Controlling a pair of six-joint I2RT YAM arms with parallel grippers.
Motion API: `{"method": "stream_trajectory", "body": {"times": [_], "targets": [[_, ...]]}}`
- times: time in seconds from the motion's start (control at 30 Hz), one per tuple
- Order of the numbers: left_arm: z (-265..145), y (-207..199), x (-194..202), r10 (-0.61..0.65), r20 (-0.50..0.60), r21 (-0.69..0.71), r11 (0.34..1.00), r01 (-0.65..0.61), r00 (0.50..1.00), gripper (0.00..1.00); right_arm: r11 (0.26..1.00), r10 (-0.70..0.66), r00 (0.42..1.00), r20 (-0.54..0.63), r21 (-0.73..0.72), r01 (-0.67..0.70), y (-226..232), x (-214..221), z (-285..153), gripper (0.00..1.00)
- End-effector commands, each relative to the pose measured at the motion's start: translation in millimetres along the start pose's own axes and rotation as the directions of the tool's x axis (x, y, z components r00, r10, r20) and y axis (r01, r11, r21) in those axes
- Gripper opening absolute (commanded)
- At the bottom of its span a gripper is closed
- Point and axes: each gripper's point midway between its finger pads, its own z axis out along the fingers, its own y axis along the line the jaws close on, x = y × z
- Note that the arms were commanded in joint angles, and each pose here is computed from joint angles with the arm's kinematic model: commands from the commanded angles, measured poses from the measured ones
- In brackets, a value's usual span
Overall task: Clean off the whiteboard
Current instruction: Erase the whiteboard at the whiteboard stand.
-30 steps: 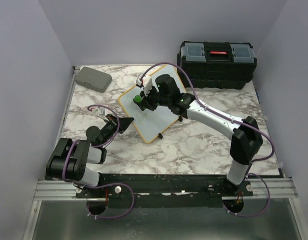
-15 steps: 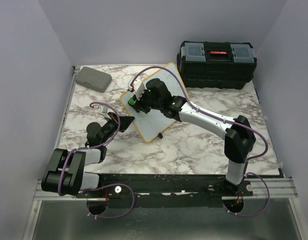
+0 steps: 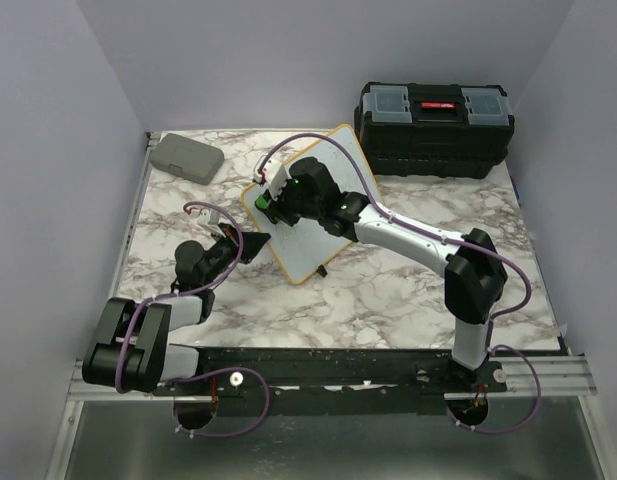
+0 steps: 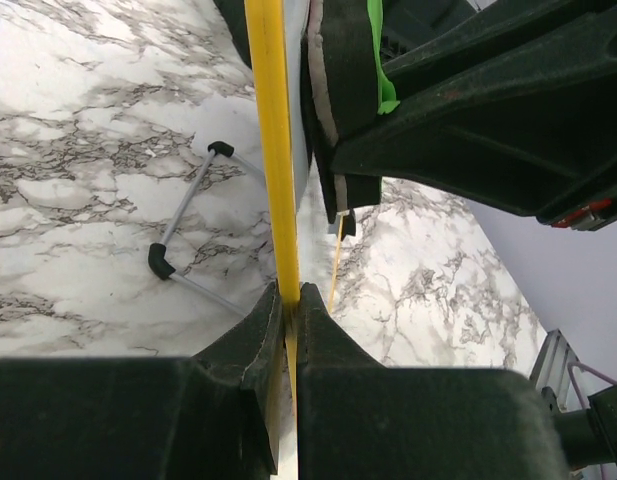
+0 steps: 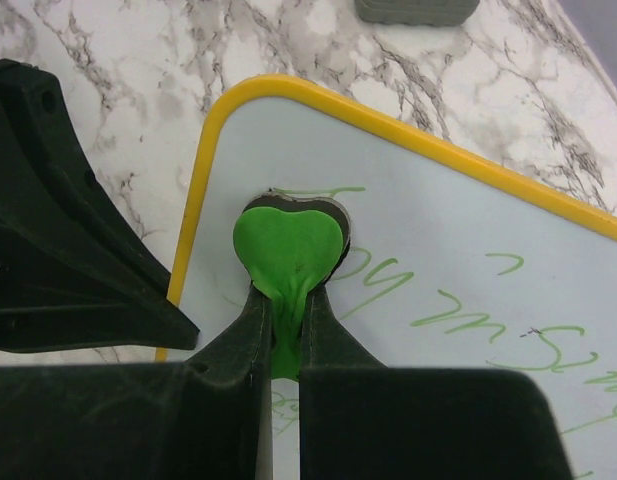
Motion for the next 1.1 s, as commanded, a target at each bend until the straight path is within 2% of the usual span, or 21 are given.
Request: {"method": "stream_trajectory", "body": {"times": [0.0,0.07,0.23,0.37,0.63,0.83,0.93,1.07], "targets": [[2,-3,3,0.064,-0.033,0.016,0.998,-0.063,0.997,0.0,0.991,-0.066,0.998,0.007,-0.116,0.066,20,0,9,0.01],[1,-3,3,0.068,-0.037,0.012,0.998,-0.067,0.997,0.0,0.996,-0.059,0.998,0.008,-0.074,0.059,12,-2,10,0.01],[1,-4,4,0.083,-0.044,0.01,0.996,-0.083,0.996,0.0,0.99,0.011,1.0,0.027,0.14,-0.015,-24,-14,11,0.01],[0,-5,5,0.093,-0.046,0.015,0.996,-0.092,0.995,0.0,0.982,0.041,0.999,0.02,0.181,-0.044,-32,-15,12,0.01],[-1,-5,7,0.115,-0.058,0.017,0.993,-0.114,0.992,0.0,0.988,0.024,1.0,-0.015,0.156,-0.021,-28,-8,12,0.01],[0,-6,5,0.12,-0.053,0.02,0.993,-0.12,0.991,0.0,0.991,-0.066,0.993,-0.099,-0.123,0.053,17,15,10,0.01],[0,-7,4,0.123,-0.052,0.021,0.992,-0.122,0.991,0.0,0.994,-0.066,0.993,-0.101,-0.098,0.056,13,16,11,0.01],[-1,-6,5,0.124,-0.055,0.019,0.992,-0.123,0.991,0.0,0.999,-0.037,0.997,-0.063,0.016,0.038,-5,6,10,0.01]]}}
